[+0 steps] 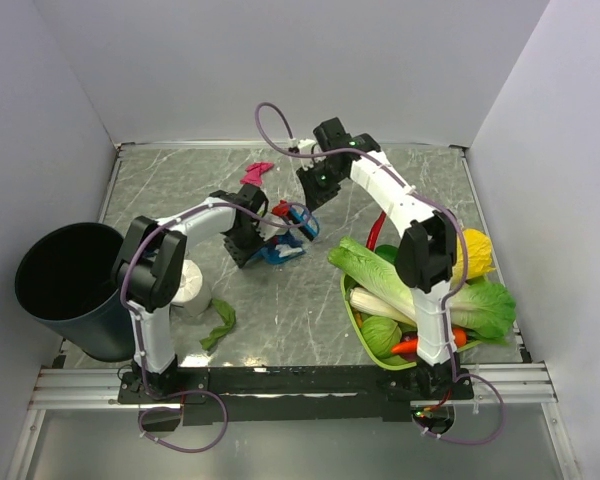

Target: Sweep away the paper scraps from the table

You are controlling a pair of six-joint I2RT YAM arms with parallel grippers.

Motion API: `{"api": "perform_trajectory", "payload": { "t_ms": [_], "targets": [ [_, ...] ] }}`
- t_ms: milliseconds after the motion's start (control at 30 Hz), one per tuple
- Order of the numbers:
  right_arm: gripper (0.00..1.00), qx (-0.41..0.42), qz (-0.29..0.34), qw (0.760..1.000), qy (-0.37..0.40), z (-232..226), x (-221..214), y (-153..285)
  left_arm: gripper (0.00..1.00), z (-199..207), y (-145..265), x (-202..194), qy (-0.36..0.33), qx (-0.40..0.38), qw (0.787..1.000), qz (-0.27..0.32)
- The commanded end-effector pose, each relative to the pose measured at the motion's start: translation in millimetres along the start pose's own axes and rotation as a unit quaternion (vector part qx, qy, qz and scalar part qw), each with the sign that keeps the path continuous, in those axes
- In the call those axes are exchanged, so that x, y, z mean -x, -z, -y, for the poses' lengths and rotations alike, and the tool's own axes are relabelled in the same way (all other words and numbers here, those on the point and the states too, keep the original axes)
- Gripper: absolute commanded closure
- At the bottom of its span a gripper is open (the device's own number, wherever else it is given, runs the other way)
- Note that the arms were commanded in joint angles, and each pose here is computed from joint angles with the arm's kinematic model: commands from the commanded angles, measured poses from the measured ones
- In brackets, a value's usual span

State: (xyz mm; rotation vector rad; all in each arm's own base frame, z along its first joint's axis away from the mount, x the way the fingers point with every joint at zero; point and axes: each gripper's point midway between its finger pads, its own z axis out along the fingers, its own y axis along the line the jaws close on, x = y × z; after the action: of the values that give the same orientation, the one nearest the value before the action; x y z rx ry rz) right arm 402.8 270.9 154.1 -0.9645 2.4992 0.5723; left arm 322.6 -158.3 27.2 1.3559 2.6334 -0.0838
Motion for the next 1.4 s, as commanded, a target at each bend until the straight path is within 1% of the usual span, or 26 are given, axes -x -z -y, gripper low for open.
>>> {"api": "perform_trajectory", "payload": {
  "t_ms": [0,100,233,367,433,600,733,867,1033,1200,1300,1367],
  "targets": [
    [1.0,-0.069,0.076,0.994,0.038,4,35,60,0.99,-9,19,16,0.018,0.012,0.998,0.066],
    [1.0,-0.079,0.089,0.992,0.038,7,40,67,0.99,-12,22,20,0.017,0.015,0.996,0.082],
    [1.0,-0.113,0.1,0.988,0.03,21,45,74,0.99,-15,24,20,0.014,0.014,0.995,0.098],
    [1.0,-0.15,0.101,0.983,0.02,38,45,77,0.99,-17,29,18,0.016,0.018,0.993,0.118],
    [1.0,-0.158,0.095,0.983,0.022,44,43,74,0.99,-17,27,14,0.015,0.02,0.993,0.119],
    [1.0,-0.136,0.074,0.988,0.027,44,35,56,0.99,-14,30,7,0.022,0.015,0.994,0.105],
    [1.0,-0.118,0.071,0.99,0.027,37,36,48,0.99,-12,36,-1,0.022,0.015,0.996,0.091],
    [1.0,-0.13,0.071,0.989,0.021,41,36,49,0.99,-10,49,-1,0.014,0.022,0.993,0.112],
    [1.0,-0.17,0.101,0.98,0.014,59,49,70,0.99,-7,53,-1,0.011,0.017,0.991,0.133],
    [1.0,-0.169,0.135,0.976,0.009,68,59,97,0.99,-8,66,6,0.013,0.017,0.988,0.151],
    [1.0,-0.177,0.133,0.975,0.014,70,54,107,0.99,-11,81,13,0.021,0.019,0.986,0.164],
    [1.0,-0.178,0.118,0.977,0.017,71,44,106,0.99,-13,89,16,0.026,0.017,0.985,0.169]
  ]
}}
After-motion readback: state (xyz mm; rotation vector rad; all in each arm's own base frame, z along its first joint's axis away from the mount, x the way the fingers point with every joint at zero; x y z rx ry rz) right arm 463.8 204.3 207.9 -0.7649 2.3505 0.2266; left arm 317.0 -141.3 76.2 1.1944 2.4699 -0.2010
